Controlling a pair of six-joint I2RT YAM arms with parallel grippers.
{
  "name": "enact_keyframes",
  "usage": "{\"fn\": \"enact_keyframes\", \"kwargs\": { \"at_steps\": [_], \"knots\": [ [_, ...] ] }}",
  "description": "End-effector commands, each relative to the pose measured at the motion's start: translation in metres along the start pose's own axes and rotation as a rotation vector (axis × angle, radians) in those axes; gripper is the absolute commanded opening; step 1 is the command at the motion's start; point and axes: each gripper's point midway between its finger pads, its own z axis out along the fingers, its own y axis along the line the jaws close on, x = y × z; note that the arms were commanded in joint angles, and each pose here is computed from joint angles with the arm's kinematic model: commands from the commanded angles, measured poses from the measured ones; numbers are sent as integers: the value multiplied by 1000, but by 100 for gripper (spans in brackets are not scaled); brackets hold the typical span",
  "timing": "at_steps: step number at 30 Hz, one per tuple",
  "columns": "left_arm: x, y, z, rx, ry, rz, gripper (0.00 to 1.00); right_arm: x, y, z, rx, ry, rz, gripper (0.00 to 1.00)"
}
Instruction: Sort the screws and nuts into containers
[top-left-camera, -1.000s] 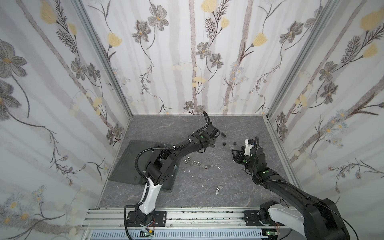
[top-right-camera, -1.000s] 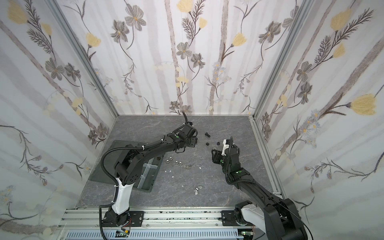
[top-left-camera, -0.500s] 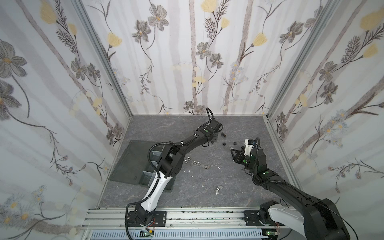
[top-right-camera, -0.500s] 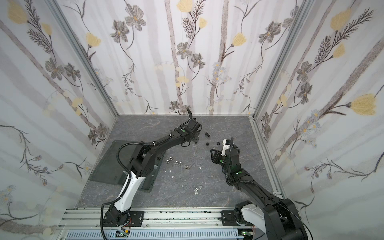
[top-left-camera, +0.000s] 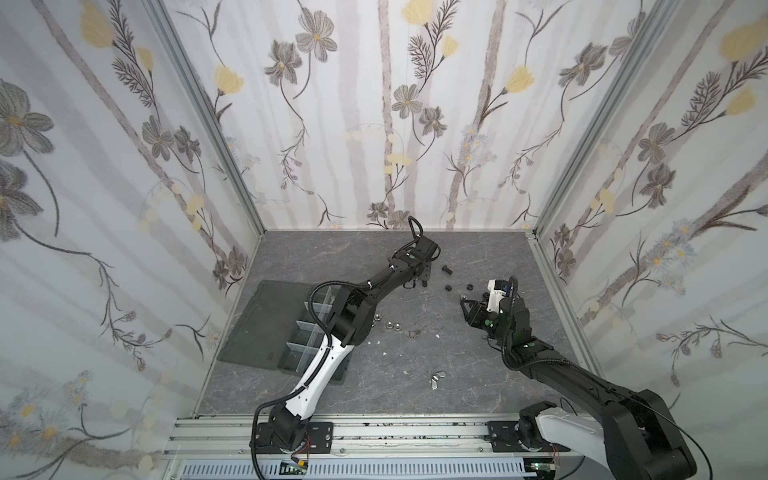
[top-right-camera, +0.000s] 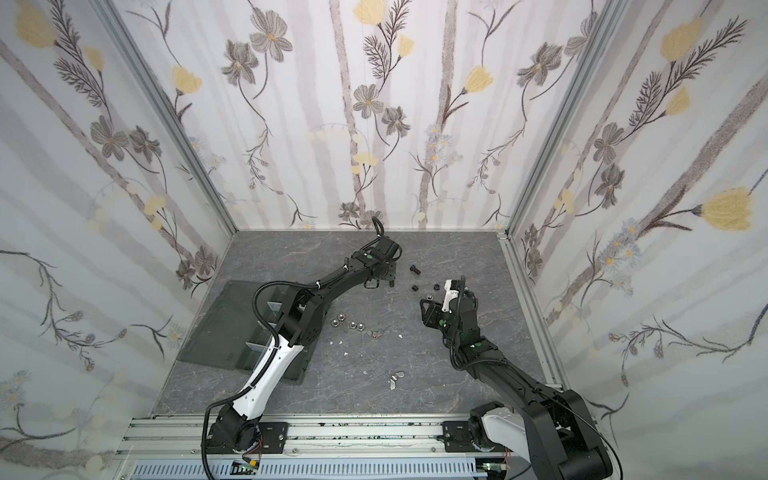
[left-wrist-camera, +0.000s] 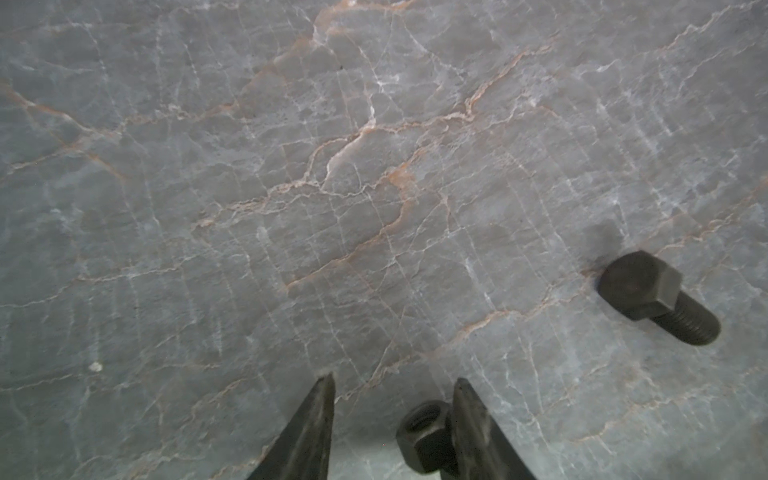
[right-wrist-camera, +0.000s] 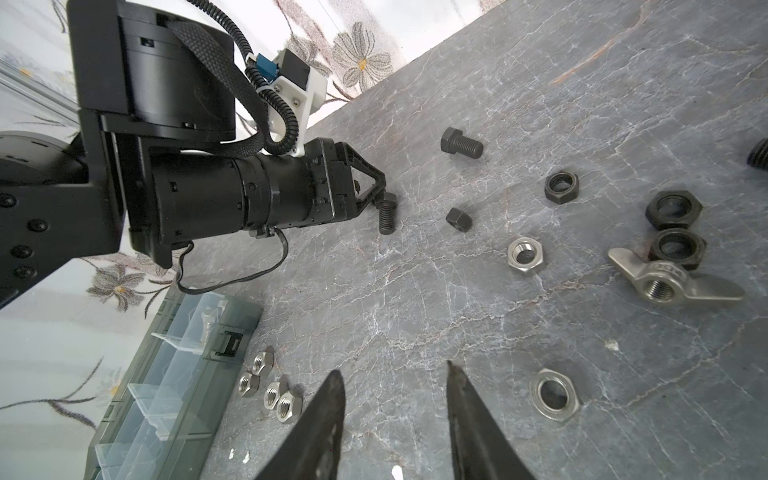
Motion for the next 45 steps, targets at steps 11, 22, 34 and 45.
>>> {"fn": "enact_keyframes", "kwargs": {
  "at_steps": [11, 22, 34, 45],
  "knots": [
    [19, 12, 1, -32, 38, 29, 42, -2, 5, 4, -30, -7, 3, 42],
    [21, 11, 1, -25, 43, 32, 34, -1, 6, 5, -35, -2, 4, 42],
    [21, 8, -1, -5, 50, 43, 21, 4, 6, 9, -42, 14, 10, 42],
    [17, 7, -8, -3, 37, 49, 18, 5, 5, 11, -40, 19, 11, 42]
  ]
}}
